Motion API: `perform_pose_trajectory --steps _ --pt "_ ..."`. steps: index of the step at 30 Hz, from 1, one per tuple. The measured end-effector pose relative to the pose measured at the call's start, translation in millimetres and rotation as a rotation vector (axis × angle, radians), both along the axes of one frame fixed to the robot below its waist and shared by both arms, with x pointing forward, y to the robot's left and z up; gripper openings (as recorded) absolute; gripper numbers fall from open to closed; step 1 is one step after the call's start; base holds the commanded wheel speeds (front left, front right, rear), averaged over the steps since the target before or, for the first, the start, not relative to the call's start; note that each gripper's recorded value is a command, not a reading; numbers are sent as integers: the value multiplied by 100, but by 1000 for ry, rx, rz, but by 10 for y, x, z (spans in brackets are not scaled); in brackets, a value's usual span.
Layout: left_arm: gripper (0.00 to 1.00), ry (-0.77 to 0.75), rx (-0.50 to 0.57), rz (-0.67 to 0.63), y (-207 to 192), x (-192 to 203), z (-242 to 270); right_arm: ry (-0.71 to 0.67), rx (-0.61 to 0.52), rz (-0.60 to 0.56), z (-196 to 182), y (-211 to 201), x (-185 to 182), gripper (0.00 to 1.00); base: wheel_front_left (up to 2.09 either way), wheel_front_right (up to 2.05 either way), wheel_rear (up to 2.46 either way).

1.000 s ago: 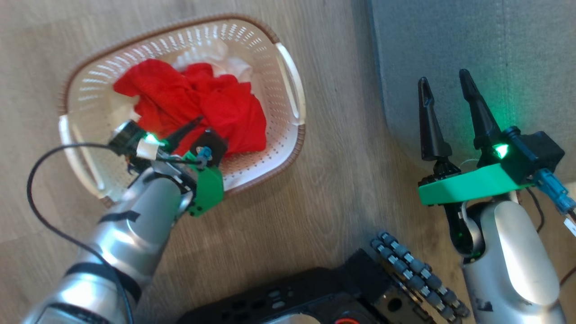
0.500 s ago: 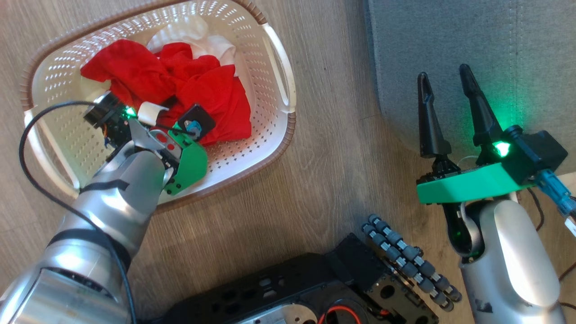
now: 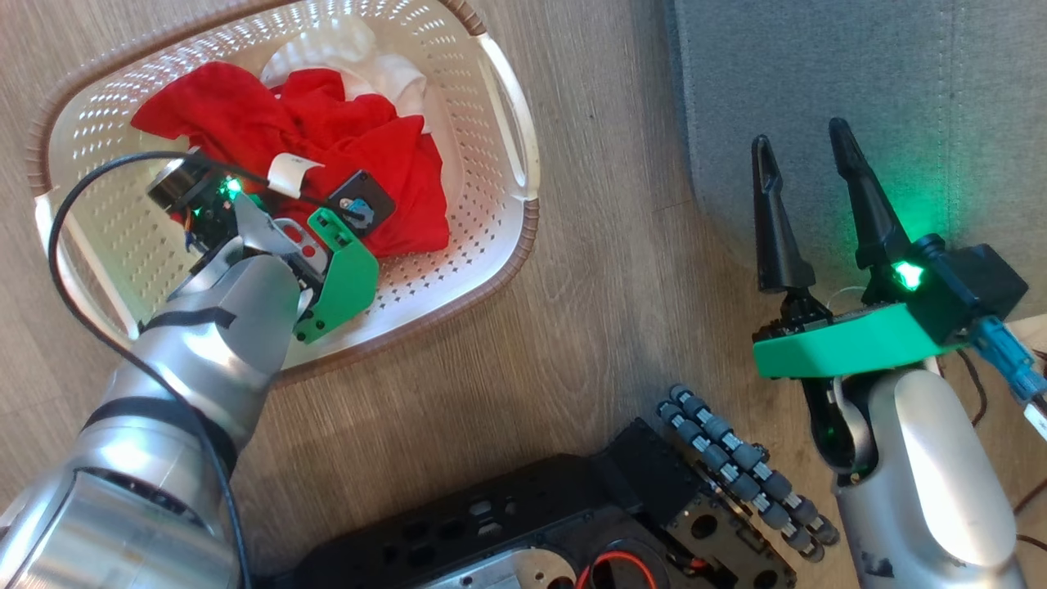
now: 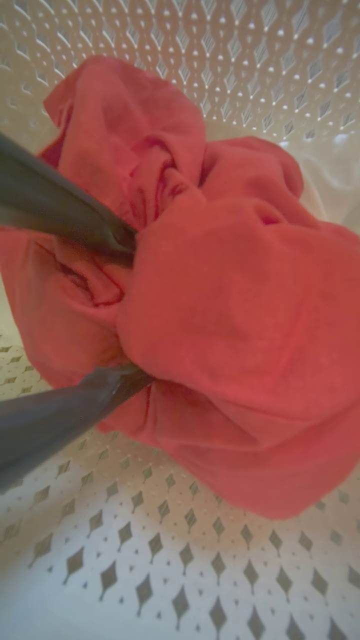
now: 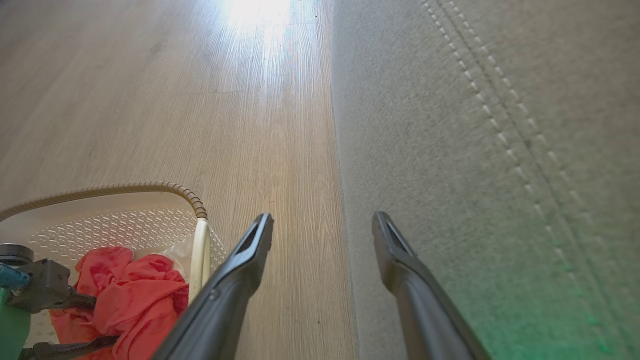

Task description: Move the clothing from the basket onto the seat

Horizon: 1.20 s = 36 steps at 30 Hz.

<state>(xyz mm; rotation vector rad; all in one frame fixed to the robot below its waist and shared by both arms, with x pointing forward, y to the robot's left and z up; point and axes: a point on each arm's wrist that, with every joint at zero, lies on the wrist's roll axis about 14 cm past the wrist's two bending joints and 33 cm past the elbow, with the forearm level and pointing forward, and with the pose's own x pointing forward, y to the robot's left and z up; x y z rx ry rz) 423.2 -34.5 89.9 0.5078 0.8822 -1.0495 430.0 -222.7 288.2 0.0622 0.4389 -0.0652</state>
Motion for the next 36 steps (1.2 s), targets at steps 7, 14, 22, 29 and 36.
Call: perform_pose_trajectory --steps 7,14,22,29,36 --pt "0 59 29 18 55 -62 -32 5 6 2 -12 21 -21 100 0 0 0" --pt "0 47 26 18 78 -39 3 -2 16 19 4 87 1 100 0 0 0" --pt "0 -9 -25 86 67 137 203 -64 16 38 184 125 150 100 0 0 0" --pt "0 -41 -83 163 68 188 469 -119 4 75 381 201 271 100 0 0 0" --pt "0 -97 -120 238 172 161 882 -189 2 103 698 295 312 100 0 0 0"
